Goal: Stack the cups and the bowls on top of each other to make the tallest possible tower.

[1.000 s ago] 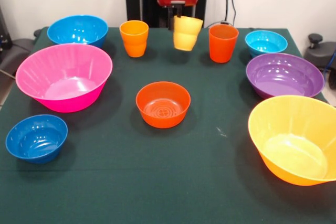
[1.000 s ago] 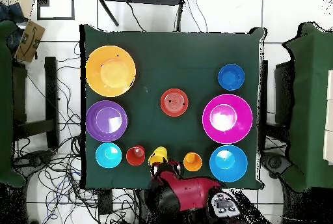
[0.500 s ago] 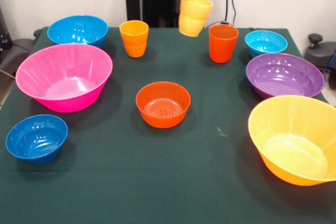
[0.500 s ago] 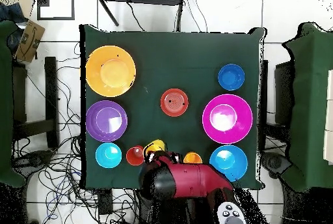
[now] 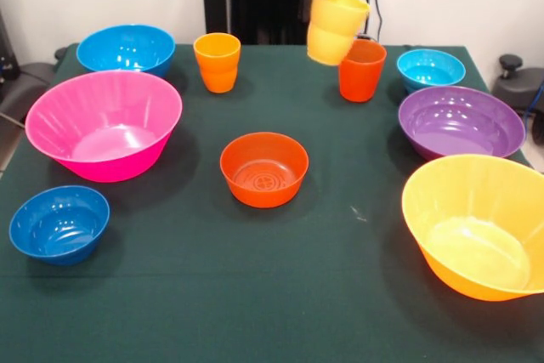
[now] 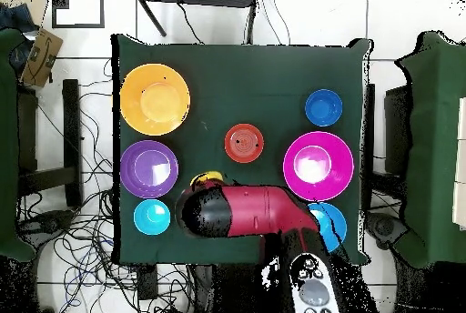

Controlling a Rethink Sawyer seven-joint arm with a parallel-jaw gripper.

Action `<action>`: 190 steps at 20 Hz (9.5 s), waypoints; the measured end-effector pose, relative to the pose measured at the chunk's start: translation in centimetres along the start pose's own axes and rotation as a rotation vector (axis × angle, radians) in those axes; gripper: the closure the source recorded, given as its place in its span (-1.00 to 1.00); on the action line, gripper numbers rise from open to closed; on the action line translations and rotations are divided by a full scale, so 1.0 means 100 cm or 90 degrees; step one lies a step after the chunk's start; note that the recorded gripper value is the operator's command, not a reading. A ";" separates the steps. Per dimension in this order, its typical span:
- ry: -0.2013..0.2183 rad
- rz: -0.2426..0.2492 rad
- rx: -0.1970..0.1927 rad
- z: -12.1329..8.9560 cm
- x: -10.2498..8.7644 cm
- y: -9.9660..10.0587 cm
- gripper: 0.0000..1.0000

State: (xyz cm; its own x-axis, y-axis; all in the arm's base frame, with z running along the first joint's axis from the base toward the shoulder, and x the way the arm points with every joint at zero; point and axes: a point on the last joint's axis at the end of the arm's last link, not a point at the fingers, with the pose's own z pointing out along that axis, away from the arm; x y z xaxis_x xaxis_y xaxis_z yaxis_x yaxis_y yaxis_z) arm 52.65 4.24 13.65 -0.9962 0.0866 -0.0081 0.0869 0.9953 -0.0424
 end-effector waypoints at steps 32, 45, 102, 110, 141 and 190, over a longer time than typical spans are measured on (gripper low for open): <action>-0.032 0.006 -0.009 0.089 -0.107 -0.017 1.00; -0.017 0.020 0.018 0.107 -0.092 -0.086 1.00; 0.040 -0.020 -0.046 0.138 -0.047 -0.056 1.00; 0.038 -0.025 -0.041 0.139 -0.046 -0.063 1.00; 0.051 0.000 -0.051 0.133 -0.046 -0.084 -1.00; -0.013 -0.054 -0.060 0.060 -0.069 -0.050 -1.00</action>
State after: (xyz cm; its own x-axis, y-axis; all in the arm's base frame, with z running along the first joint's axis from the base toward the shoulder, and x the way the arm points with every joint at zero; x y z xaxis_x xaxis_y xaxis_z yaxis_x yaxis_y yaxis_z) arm 59.07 -1.56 7.89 -0.9996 0.0021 -0.0282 0.0007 0.9987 0.0502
